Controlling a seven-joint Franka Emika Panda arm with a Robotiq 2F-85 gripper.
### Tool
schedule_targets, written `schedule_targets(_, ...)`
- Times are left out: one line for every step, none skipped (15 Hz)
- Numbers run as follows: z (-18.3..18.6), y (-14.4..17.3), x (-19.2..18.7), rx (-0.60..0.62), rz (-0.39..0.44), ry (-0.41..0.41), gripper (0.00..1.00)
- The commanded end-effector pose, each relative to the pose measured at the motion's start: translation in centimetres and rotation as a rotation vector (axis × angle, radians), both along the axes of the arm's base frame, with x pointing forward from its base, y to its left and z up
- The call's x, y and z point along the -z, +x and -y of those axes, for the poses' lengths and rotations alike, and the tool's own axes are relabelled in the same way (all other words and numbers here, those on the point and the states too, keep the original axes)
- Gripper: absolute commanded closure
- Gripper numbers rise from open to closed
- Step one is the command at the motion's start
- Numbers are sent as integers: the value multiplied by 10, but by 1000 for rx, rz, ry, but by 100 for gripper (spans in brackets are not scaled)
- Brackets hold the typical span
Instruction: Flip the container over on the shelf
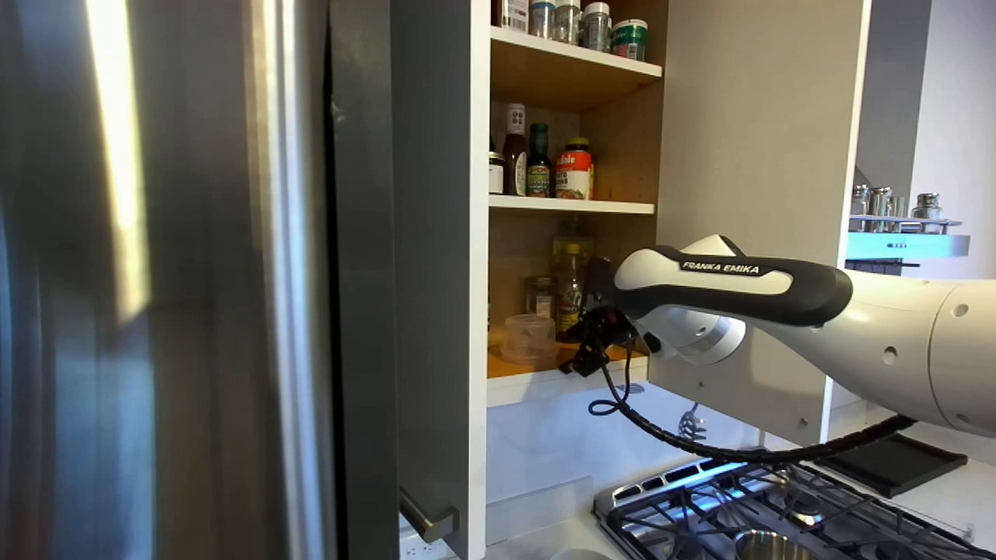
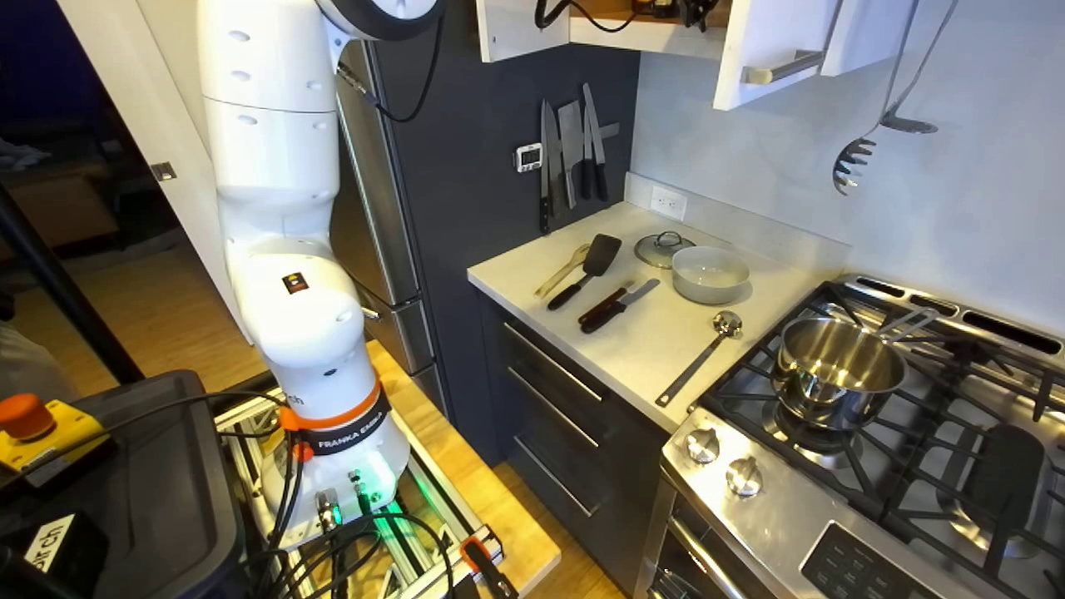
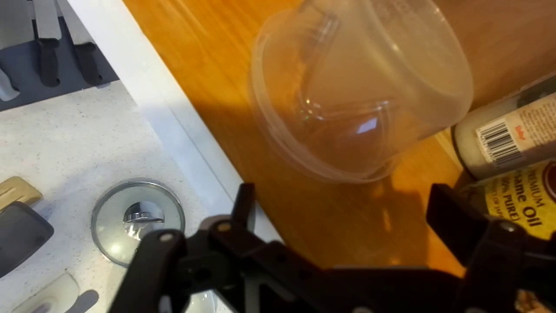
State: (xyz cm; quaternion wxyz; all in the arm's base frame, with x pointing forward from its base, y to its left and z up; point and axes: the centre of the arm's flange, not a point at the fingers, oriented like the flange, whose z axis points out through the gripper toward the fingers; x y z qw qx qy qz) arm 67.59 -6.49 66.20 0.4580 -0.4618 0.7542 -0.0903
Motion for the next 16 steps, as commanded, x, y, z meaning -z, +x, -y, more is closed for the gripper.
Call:
schedule_targets(6, -7, -9, -14, -11, 2, 0)
schedule_targets(12, -12, -15, 0, -26, -13, 0)
schedule_targets(19, -19, -22, 5, -46, -29, 0)
schedule_targets(26, -26, -29, 16, -64, -46, 0)
schedule_targets(33, -34, -36, 32, -94, -47, 0)
schedule_targets(39, -42, -43, 58, -124, -61, 0)
schedule_targets(45, -49, -49, 65, -154, -47, 0)
schedule_targets(50, -56, -55, 67, -175, -36, 0)
schedule_targets(51, -64, -61, 55, -188, -20, 0)
schedule_targets(52, -68, -67, 44, -199, -11, 0)
schedule_targets(50, -74, -71, 25, -204, -3, 0)
schedule_targets(48, -79, -75, 11, -211, 2, 0)
schedule_targets(45, -84, -78, 2, -214, 5, 0)
schedule_targets(43, -87, -80, -1, -215, 2, 0)
schedule_targets(41, -92, -83, -2, -210, 3, 0)
schedule_targets(41, -96, -86, 2, -204, 3, 0)
